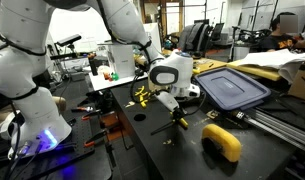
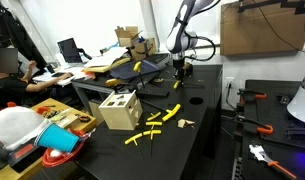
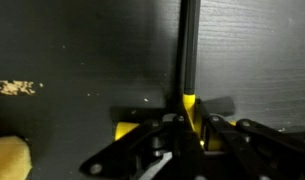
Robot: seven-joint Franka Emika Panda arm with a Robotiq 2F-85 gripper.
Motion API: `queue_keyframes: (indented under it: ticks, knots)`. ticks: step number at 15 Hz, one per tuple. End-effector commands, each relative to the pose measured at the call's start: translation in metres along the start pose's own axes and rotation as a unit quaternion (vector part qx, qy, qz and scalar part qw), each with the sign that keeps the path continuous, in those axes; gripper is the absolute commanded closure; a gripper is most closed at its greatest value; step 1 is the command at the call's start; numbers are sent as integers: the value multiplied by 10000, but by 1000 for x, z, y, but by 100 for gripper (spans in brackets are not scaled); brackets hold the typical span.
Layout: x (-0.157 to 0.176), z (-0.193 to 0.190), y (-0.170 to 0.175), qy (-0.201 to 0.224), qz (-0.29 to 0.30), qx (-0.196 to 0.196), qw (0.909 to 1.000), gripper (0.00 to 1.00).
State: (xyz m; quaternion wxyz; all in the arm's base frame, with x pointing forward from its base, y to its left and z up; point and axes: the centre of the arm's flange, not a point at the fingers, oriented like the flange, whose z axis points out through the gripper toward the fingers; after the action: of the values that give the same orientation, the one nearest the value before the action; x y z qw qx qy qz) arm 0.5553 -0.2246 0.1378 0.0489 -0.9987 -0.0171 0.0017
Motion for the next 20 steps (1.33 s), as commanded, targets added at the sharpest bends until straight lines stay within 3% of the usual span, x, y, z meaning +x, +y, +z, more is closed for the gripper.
queue_keyframes:
  ticks: [1,6,10,20]
  knots:
    - [-16,-39,-20,120,-238,-25,9996,97]
    - [-41,-89,-30,88,-283,-290,9991,97]
    - [-50,-124,-53,423,-657,-324,9964,97]
    - [-48,-192,-155,1217,-1939,-144,9733,97]
